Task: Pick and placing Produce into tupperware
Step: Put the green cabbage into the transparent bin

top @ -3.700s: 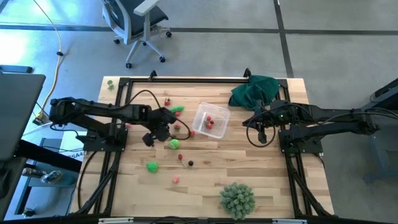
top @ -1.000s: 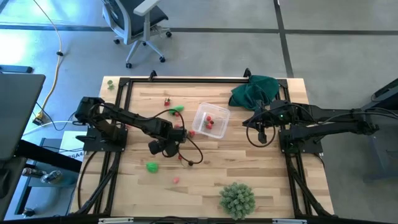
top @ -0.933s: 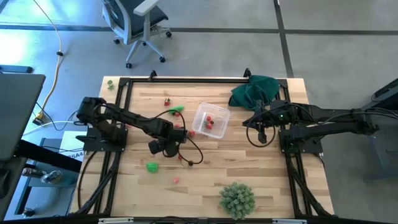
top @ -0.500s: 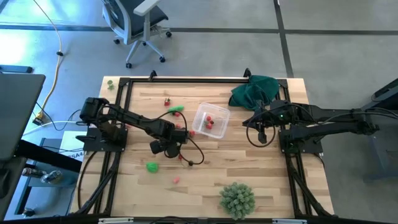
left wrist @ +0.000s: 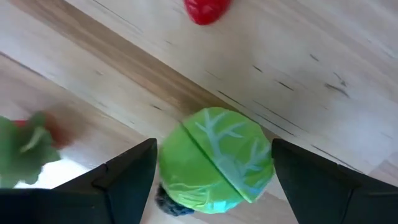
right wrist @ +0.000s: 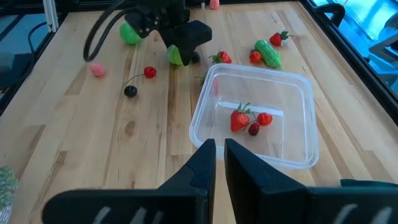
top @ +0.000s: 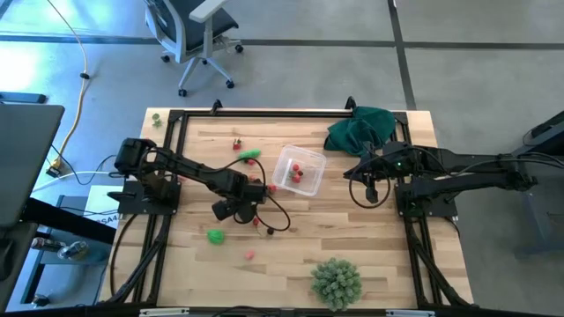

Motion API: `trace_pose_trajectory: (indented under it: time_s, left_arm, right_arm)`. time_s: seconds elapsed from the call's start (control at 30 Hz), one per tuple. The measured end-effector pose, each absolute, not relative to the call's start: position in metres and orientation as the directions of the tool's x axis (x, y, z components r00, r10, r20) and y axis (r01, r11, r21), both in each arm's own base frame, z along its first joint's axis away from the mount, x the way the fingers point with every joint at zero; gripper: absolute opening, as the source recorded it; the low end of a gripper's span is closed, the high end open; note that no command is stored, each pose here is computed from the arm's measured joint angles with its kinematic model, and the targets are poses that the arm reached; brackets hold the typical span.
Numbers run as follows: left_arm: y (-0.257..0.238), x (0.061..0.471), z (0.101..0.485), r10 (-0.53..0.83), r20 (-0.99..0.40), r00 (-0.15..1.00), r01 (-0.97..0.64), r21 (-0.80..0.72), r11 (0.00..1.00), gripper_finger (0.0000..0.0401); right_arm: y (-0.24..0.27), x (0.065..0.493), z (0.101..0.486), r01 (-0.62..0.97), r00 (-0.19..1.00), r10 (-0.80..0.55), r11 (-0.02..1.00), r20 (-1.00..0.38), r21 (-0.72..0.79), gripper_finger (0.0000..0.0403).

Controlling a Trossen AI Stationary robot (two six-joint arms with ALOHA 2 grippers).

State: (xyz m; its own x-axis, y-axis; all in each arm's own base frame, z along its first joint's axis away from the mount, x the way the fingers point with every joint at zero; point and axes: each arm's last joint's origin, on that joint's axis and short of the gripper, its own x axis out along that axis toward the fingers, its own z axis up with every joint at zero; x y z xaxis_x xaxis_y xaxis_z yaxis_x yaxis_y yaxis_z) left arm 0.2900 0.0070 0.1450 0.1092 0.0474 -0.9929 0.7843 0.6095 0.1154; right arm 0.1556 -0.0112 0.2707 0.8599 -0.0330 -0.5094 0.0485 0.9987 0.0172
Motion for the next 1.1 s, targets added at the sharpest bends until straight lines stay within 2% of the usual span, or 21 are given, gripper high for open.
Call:
trace_pose_trajectory:
  time_s: [1.1]
  left_arm:
    - [0.0070, 0.2915, 0.1417, 0.047, -0.993, 0.106, 0.736, 0.111, 0.668, 0.0301]
  right_arm:
    - [-0.0112, 0.1557, 0.2709, 0.048, 0.861, -0.033, 0.999, -0.508, 0.017, 0.0024]
